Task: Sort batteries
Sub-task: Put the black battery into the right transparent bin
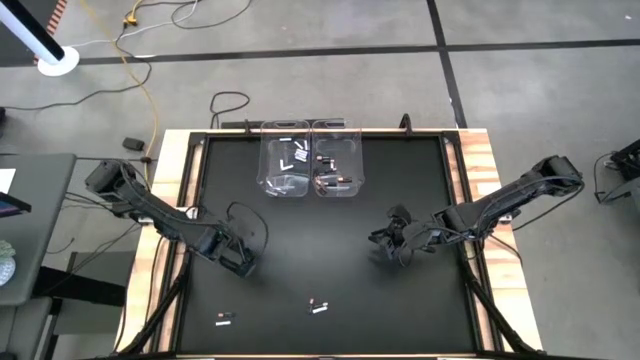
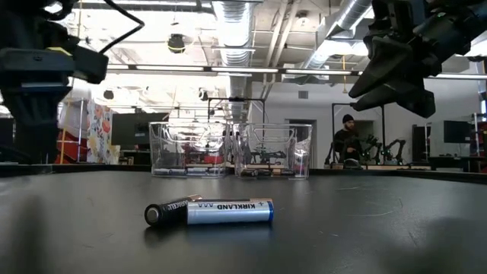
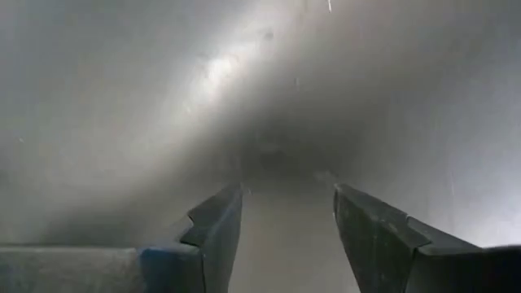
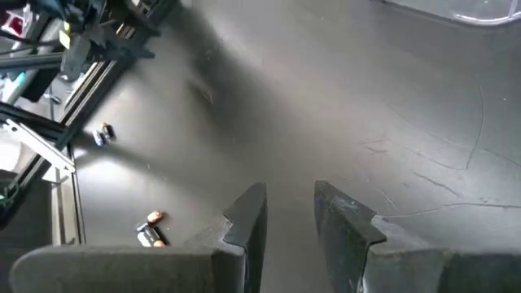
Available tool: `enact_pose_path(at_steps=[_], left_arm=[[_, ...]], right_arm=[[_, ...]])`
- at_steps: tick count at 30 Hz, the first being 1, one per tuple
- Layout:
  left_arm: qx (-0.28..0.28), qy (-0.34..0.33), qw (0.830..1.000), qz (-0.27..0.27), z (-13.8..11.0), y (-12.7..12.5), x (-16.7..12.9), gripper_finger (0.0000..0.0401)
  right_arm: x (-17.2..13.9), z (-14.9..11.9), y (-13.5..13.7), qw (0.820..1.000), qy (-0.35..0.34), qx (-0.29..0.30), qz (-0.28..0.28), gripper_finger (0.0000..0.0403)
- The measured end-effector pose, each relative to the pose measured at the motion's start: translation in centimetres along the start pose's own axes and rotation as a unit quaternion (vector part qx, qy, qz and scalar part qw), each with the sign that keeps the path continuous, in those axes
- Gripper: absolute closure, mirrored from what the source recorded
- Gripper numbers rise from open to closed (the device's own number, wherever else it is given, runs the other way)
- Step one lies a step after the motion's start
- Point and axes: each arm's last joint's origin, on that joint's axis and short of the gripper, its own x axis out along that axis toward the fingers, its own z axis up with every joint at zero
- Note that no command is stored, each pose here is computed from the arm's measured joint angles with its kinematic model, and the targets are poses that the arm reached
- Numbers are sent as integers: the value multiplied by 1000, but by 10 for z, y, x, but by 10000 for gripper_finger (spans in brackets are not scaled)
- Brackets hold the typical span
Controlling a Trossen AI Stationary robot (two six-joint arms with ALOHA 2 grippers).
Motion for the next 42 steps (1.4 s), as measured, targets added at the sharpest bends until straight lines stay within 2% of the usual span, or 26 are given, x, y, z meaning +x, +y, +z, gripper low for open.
enact_pose_path(at_steps=[6,16,21,26,31,38,42], left_arm=[[-2,19,1000,-20,-21,-7,-6,230],[-25,22,992,-120,-88,-25,-28,237],[-23,40,989,-144,-119,-28,-32,237],[20,68,990,-125,-144,-42,-34,237],[66,54,993,-76,-153,-51,-36,237],[185,41,979,-76,-158,-59,-31,237],[222,15,971,-83,-156,-60,-31,237]], right_arm=[[0,0,0,999,0,33,1,281],[0,0,1,998,-2,64,5,281],[0,0,1,997,-2,71,4,281],[0,1,1,997,-11,73,1,281],[0,2,1,996,-18,86,-1,281],[0,2,1,996,-18,91,0,281],[0,1,1,995,-18,95,0,281]])
